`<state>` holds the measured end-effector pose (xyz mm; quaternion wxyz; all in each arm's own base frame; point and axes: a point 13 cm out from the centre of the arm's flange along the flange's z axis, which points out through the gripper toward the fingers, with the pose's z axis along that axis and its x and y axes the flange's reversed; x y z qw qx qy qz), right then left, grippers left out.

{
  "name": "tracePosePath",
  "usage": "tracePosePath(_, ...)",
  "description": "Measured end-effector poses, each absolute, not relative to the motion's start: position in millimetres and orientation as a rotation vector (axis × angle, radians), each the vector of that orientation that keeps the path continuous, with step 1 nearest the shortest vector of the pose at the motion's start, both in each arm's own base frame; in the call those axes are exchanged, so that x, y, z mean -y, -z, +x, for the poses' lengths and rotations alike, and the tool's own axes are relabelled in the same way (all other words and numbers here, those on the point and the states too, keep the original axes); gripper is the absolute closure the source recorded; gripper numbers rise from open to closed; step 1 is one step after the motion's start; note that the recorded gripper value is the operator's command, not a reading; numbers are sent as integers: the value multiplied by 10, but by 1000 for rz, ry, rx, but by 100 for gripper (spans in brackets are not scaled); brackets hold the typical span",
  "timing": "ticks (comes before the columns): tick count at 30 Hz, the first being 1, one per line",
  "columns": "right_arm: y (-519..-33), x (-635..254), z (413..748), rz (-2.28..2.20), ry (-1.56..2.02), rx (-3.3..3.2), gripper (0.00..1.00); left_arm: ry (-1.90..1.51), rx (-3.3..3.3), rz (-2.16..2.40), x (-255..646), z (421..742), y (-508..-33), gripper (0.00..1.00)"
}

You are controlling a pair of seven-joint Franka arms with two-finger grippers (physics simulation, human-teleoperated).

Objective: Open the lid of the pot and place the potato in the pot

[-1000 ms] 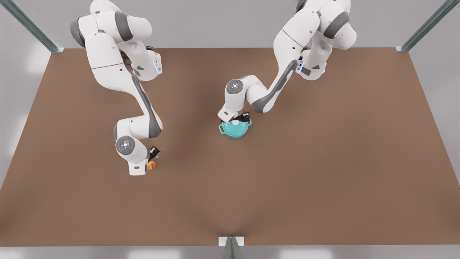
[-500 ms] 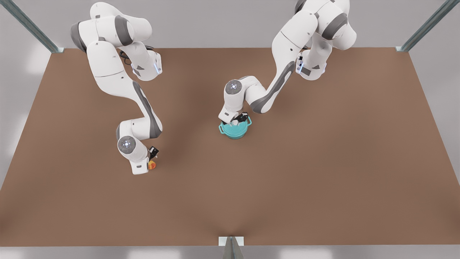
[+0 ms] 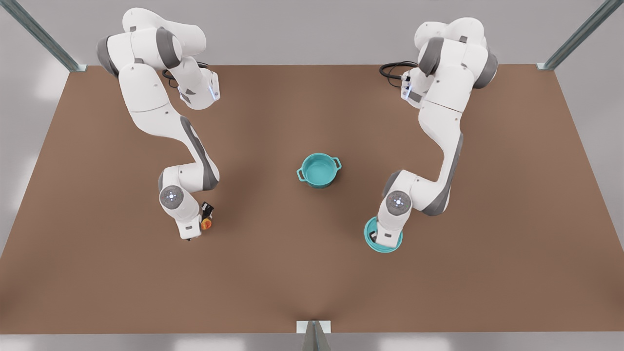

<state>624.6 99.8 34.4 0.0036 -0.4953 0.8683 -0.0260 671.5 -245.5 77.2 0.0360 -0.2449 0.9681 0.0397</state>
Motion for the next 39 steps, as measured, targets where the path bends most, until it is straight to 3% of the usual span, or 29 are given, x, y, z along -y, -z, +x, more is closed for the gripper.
tracePosePath(1, -332, -997, 6240, -1557, 82, -2719, 0, -119, -2979, -726, 2419, 6758, -712, 9)
tracePosePath(2, -325, -996, 6235, -1561, 82, -2716, 0, -112, -2984, -695, 2408, 6792, -693, 0)
tracePosePath(8, -307, -992, 6219, -1585, 83, -2700, 15, -60, -3006, -491, 2443, 6899, -810, 0)
tracePosePath(9, -305, -993, 6213, -1590, 82, -2699, 20, -48, -2978, -477, 2350, 7009, -1273, 0)
tracePosePath(11, -308, -993, 6214, -1596, 82, -2694, 34, 38, -2874, -587, 1615, 7355, -3045, 0)
tracePosePath(12, -308, -995, 6213, -1599, 81, -2691, 38, 82, -2849, -687, 1016, 7156, -3745, 0)
tracePosePath(13, -311, -996, 6213, -1603, 81, -2689, 45, 111, -2855, -754, 592, 6867, -4064, 0)
tracePosePath(15, -318, -998, 6213, -1608, 80, -2684, 50, 117, -2924, -761, 304, 6613, -4106, 0)
tracePosePath(21, -347, -1002, 6217, -1630, 74, -2669, 63, 122, -3063, -643, -73, 6400, -4023, 0)
tracePosePath(30, -819, -1227, 6302, -1689, 85, -2589, 67, 127, -3162, -375, 21, 6266, -3961, 0)
tracePosePath(39, -1108, -2057, 6083, -1851, 23, -2465, 67, 131, -3188, -216, 26, 6230, -3946, 0)
